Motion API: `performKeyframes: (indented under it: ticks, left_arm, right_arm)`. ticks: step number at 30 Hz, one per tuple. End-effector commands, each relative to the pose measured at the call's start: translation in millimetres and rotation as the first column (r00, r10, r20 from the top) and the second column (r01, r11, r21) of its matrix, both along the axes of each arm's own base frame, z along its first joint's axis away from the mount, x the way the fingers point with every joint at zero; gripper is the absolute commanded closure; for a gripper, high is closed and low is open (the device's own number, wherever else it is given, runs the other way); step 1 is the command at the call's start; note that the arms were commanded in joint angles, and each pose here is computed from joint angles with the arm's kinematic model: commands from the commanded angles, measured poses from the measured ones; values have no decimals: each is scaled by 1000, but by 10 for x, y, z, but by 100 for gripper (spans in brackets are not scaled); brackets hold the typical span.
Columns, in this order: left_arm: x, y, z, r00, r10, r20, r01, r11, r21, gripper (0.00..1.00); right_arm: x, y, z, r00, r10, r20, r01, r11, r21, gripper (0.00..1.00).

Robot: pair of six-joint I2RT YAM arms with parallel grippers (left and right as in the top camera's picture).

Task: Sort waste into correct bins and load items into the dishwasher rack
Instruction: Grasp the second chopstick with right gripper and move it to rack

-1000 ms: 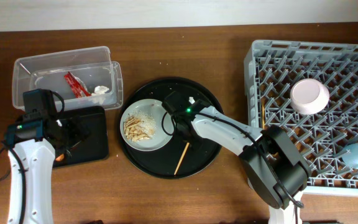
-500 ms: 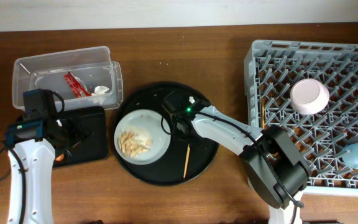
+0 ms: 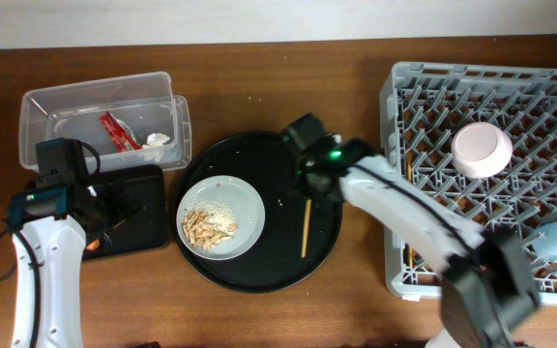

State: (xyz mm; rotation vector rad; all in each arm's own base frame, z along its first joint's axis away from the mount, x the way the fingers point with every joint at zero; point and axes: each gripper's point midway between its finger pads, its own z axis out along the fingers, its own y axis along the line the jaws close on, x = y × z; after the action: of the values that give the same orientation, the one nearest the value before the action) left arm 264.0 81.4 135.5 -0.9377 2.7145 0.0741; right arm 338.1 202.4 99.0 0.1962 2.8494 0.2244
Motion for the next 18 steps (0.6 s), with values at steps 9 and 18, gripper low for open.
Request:
performKeyframes:
  ticks: [9, 18]
  left_arm:
    - [33, -40, 17, 1000, -22, 11, 22, 1000, -13, 1]
    - [66, -174, 15, 998, -58, 21, 59, 997, -49, 1]
  right_arm:
    - [-382, -1569, 911, 991, 120, 51, -110, 981, -161, 96]
    - [-346, -1881, 275, 983, 77, -166, -111, 973, -204, 95]
